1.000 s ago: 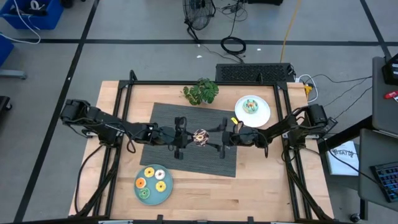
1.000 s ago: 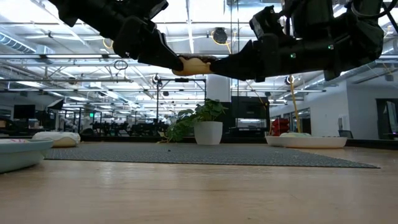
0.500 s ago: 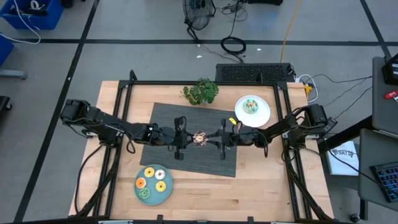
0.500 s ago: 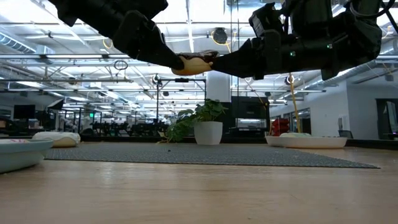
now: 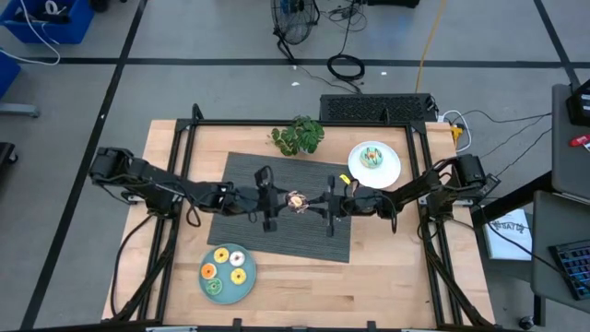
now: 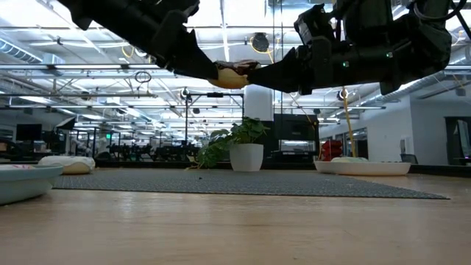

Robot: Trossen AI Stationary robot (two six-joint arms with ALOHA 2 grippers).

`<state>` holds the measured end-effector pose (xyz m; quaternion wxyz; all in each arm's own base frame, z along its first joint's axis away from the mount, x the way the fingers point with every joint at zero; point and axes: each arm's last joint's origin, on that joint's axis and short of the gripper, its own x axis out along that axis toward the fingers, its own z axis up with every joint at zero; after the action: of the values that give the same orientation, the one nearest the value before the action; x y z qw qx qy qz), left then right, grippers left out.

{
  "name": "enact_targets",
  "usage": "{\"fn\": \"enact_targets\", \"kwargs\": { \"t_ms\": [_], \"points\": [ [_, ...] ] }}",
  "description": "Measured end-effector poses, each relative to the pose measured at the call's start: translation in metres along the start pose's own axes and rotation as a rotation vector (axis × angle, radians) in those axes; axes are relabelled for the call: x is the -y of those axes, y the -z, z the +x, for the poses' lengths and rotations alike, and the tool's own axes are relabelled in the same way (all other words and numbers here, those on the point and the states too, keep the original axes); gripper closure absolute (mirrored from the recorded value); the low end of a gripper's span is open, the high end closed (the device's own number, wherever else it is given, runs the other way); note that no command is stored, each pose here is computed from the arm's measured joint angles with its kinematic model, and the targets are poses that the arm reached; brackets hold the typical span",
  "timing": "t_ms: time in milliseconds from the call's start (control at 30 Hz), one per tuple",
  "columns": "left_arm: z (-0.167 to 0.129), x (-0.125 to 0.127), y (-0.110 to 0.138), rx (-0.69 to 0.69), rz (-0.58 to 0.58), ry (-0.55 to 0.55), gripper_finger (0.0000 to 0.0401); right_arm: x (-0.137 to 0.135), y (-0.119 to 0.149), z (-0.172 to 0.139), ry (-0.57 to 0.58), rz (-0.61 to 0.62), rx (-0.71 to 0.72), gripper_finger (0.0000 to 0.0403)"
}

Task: Pick & Place donuts
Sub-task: Put the big black donut on the white plate

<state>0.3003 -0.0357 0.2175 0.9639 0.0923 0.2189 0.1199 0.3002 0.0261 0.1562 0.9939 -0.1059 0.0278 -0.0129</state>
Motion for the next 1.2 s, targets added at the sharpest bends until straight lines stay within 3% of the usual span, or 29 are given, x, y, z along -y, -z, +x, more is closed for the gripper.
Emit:
{"fn": "enact_targets", "kwargs": {
  "t_ms": [300, 467, 700, 800, 900, 1067, 1200],
  "points": [
    [-0.009, 0.006, -0.006, 0.032, 0.044, 0.029, 0.0068, 0.000, -0.001, 0.000, -0.002, -0.016, -0.003, 0.0381],
    [-0.028, 0.008, -0.015, 0.063, 0.066, 0.054, 0.0009, 0.004, -0.009, -0.013, 0.076, -0.031, -0.091, 0.0382],
    [-0.069, -0.004, -0.026, 0.065, 0.023, 0.083, 0.0019, 0.003, -0.031, -0.055, 0.195, -0.061, -0.193, 0.0382],
    [-0.083, -0.009, -0.025, 0.043, -0.001, 0.095, 0.0027, 0.005, -0.033, -0.077, 0.251, -0.018, -0.188, 0.0383],
    [-0.089, -0.012, -0.020, -0.007, -0.011, 0.099, 0.0031, 0.010, -0.025, -0.099, 0.329, 0.051, -0.207, 0.0383],
    [-0.087, -0.010, -0.013, -0.073, -0.010, 0.107, 0.0026, 0.022, -0.005, -0.133, 0.579, 0.136, -0.245, 0.0383],
    [-0.079, -0.006, -0.010, -0.097, -0.002, 0.107, 0.0023, 0.028, 0.006, -0.148, 0.657, 0.225, -0.268, 0.0383]
  ]
}}
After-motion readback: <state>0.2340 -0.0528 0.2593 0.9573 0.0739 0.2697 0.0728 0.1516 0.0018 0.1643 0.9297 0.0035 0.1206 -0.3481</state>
